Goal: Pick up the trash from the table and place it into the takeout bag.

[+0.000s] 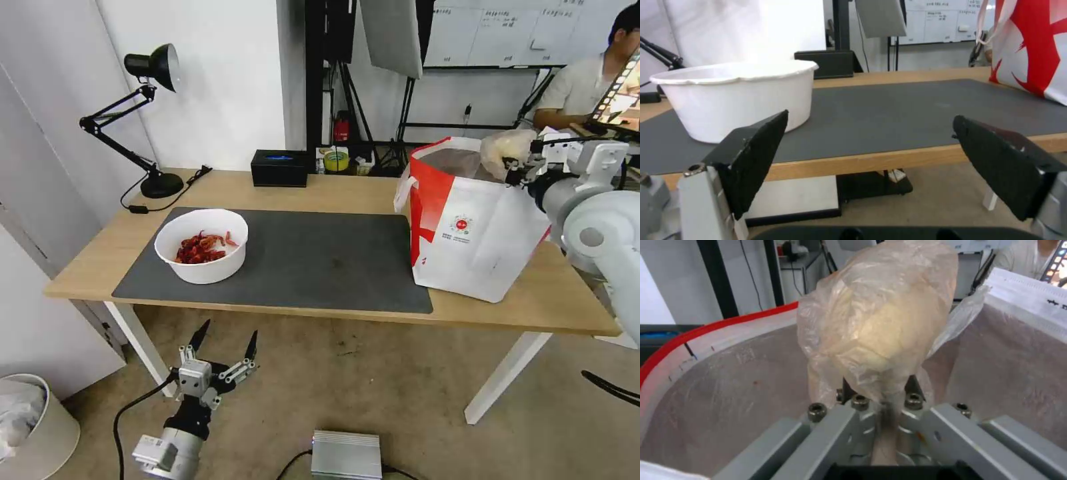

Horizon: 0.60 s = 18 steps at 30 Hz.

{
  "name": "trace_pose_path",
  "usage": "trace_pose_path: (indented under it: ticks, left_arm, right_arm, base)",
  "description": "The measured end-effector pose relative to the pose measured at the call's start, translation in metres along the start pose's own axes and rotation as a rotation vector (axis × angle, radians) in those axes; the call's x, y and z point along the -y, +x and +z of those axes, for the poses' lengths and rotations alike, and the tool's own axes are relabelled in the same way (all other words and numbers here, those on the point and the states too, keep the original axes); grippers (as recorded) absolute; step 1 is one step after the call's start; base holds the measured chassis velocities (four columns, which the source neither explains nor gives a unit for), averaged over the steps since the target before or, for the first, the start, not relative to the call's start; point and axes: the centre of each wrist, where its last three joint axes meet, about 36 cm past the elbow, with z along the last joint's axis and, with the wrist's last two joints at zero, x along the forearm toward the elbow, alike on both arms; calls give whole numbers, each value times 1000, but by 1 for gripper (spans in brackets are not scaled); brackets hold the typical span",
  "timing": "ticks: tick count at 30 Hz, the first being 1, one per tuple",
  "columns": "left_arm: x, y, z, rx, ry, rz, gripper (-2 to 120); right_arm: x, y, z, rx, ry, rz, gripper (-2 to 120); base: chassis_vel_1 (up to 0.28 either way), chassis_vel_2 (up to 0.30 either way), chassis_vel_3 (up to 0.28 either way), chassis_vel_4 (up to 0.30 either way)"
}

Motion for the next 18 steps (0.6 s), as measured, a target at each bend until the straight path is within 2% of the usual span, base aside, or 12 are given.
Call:
trace_pose_path:
  ticks: [2, 4, 6, 9, 10, 13, 14, 17, 18]
  left_arm:
    - [0, 0, 0, 0, 1, 0, 100]
    - [0, 0, 0, -1, 11, 0, 100]
    - [0, 0, 0, -1, 11, 0, 100]
    - [0, -1, -1, 0, 13, 2, 100]
    - [0, -1, -1, 0, 13, 2, 100]
    - [-1, -2, -1, 3, 11, 4, 100]
    - [-1, -2, -1, 3, 11, 4, 100]
    - [-1, -3, -1, 4, 10, 3, 100]
    - [-1, -3, -1, 4, 10, 3, 100]
  right_arm:
    - [0, 1, 0, 0, -2, -1, 6]
    - [0, 4, 1, 2, -10, 1, 17]
    - [0, 5, 1, 1, -11, 1, 21]
    - [-3, 8, 4, -1, -11, -3, 37]
    - [-3, 8, 4, -1, -11, -3, 37]
    - [-4, 8, 6, -3, -9, -4, 50]
    - [-4, 8, 6, -3, -9, -4, 50]
    - [-3, 9, 6, -2, -5, -3, 65]
    - [-3, 9, 6, -2, -5, -3, 65]
  base:
    - [0, 0, 0, 0]
    - [0, 0, 0, 0]
    - [0, 0, 0, 0]
    - [0, 0, 0, 0]
    - [0, 0, 0, 0]
    - [0, 0, 0, 0]
    - [0, 0, 0, 0]
    - [0, 0, 0, 0]
    - [0, 0, 0, 0]
